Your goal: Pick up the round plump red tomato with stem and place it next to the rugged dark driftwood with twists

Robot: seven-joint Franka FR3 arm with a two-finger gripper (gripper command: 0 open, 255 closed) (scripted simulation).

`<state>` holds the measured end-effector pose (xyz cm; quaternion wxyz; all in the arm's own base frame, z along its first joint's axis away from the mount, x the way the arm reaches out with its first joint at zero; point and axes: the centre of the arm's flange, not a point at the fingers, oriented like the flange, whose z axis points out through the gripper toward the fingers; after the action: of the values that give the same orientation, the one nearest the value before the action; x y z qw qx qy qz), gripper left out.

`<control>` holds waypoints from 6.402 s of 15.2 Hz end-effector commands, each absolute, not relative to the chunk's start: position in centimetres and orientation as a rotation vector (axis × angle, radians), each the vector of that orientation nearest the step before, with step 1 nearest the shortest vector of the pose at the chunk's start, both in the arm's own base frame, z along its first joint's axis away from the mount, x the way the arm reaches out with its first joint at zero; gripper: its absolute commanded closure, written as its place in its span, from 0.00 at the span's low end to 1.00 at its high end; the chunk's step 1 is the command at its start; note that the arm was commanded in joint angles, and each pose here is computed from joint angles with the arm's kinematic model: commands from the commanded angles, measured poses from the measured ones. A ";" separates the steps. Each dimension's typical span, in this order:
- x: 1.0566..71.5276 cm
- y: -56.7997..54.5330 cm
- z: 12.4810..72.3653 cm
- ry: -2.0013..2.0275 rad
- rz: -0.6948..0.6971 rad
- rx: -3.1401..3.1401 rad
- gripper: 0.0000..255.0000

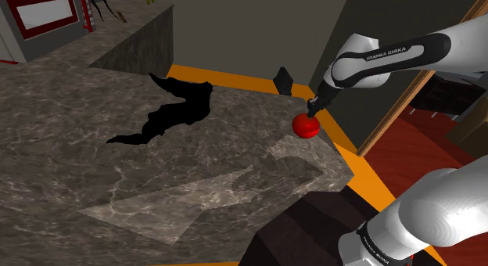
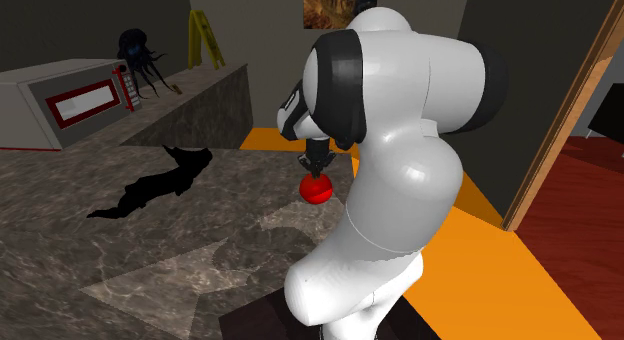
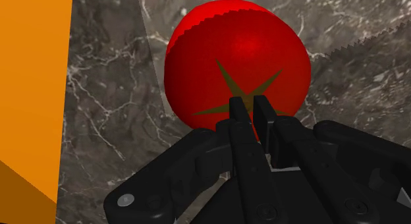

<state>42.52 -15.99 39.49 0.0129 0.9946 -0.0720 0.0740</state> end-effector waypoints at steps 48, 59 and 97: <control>43.2 -12.1 61.8 -0.224 0.229 3.099 1.00; 45.5 2.2 61.8 -0.224 0.229 3.099 1.00; 50.6 32.9 53.9 -0.224 0.229 3.099 1.00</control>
<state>50.57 32.88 54.48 0.0130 0.9946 -0.0720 0.0733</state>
